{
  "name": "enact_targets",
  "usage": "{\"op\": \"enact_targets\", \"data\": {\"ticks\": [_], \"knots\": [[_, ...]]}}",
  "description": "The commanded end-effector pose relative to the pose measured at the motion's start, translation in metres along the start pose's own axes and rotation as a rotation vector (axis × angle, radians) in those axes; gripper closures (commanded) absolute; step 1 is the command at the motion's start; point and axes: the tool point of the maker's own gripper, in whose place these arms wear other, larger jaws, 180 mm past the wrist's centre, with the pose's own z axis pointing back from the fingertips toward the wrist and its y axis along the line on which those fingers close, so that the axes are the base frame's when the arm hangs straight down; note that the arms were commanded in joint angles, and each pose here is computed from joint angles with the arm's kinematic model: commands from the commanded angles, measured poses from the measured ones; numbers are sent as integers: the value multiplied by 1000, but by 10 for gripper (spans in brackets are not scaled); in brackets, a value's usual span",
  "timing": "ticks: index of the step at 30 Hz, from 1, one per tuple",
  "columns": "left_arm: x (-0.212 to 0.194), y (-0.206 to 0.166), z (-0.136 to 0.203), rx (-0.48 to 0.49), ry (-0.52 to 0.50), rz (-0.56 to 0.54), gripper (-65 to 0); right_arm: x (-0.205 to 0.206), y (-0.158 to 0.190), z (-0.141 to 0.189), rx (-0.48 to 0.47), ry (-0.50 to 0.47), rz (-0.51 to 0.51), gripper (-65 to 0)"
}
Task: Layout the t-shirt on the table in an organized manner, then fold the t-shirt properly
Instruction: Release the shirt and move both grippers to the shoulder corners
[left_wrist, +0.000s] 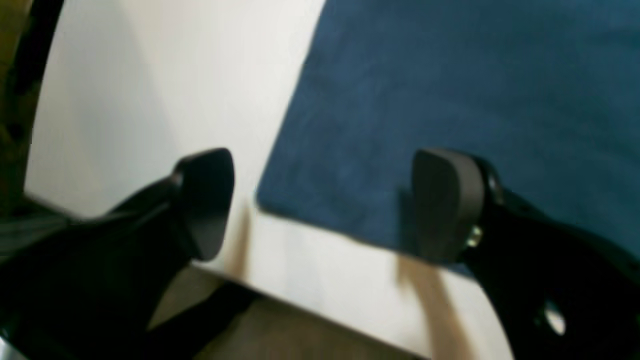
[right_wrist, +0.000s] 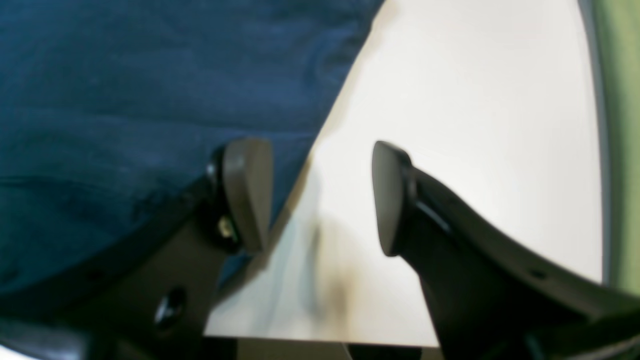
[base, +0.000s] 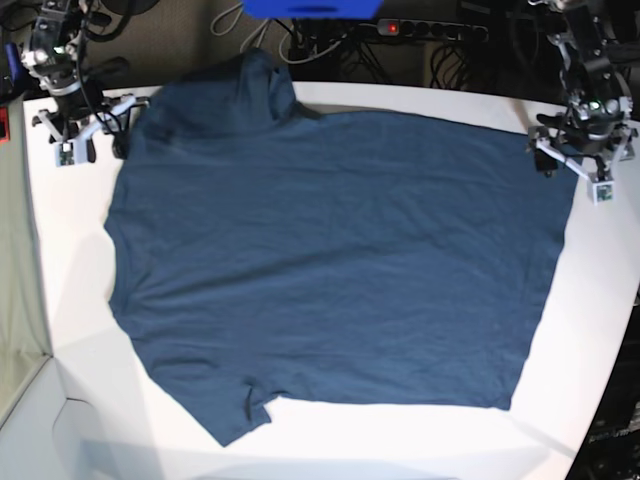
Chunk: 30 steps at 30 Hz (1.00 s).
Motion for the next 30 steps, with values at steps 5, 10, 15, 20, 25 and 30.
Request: {"op": "enact_targets", "data": {"ticks": [5,10,15,20,25,30], "knots": [[3,22,5,44,-39,-4,-531,5,1,8,45,-29,35,-329],[-12,23,-7,31,-46,-15,-531,2,-3,14,42,-37,7,-329],[-34,15,-27,4,-2,9,-531,1,-3,15,39,-35,5,-329],[-40,15,-29,3,8,15,-529,-1,-4,16,38,-29,7,-328],[-40,14,-29,2,9,15,-465,-6,-3,18,39,-17,4,-327],[-40,12,-29,-3,6,19,-218,-8,10,31,55,-15,6,-329]]}}
